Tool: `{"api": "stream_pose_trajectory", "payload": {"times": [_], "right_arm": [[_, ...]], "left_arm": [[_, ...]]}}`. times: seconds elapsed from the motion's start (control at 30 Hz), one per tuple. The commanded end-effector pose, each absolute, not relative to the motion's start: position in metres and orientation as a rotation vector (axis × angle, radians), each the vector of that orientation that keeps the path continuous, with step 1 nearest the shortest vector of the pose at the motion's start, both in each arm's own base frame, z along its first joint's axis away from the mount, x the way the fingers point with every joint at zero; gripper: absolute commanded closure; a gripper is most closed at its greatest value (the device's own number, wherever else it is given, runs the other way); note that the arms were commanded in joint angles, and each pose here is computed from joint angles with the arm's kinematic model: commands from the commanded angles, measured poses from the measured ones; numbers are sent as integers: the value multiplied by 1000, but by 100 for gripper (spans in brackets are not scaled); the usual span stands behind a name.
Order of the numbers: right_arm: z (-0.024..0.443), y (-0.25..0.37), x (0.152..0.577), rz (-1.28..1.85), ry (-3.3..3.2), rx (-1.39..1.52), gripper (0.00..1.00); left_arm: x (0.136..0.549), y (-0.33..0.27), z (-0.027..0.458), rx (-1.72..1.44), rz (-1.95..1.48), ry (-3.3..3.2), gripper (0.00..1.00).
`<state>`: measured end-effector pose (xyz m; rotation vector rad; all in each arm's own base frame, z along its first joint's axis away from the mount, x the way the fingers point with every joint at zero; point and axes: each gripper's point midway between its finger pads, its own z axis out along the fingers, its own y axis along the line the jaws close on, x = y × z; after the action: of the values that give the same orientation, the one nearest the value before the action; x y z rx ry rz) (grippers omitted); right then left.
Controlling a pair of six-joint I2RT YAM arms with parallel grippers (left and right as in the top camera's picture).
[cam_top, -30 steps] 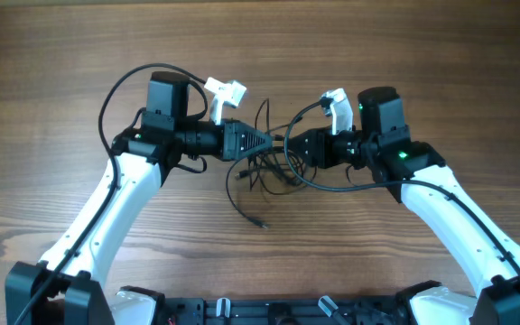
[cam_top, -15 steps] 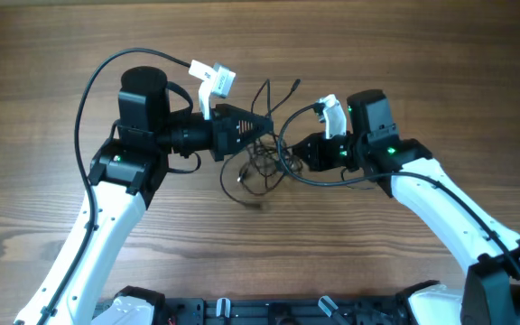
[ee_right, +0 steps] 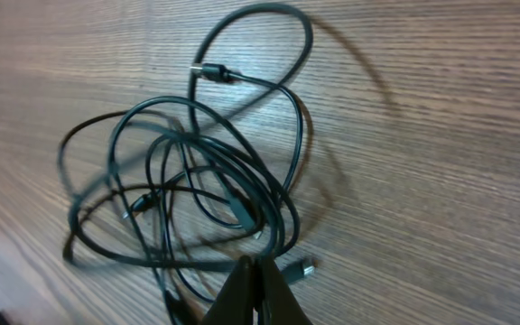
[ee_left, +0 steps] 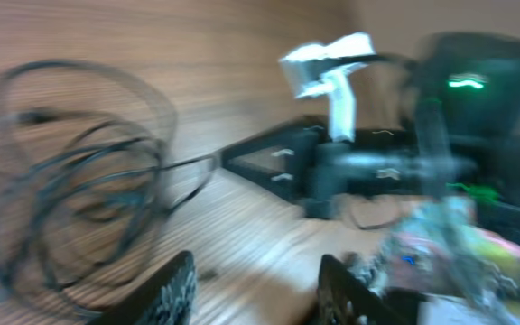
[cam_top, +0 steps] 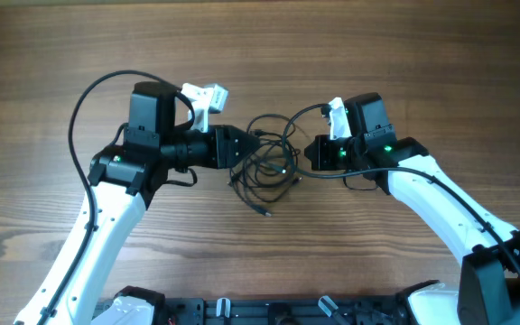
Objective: Untangle cables
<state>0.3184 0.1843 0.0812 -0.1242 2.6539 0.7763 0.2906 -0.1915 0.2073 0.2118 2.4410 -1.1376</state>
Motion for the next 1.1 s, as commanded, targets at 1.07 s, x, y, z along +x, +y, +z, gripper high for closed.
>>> {"api": "stream_pose_trajectory", "payload": {"times": [1.07], "right_arm": [[59,159,309,625,2783,182,69]], "left_arm": [[320,-212,73,515,-500,2657,31]]}}
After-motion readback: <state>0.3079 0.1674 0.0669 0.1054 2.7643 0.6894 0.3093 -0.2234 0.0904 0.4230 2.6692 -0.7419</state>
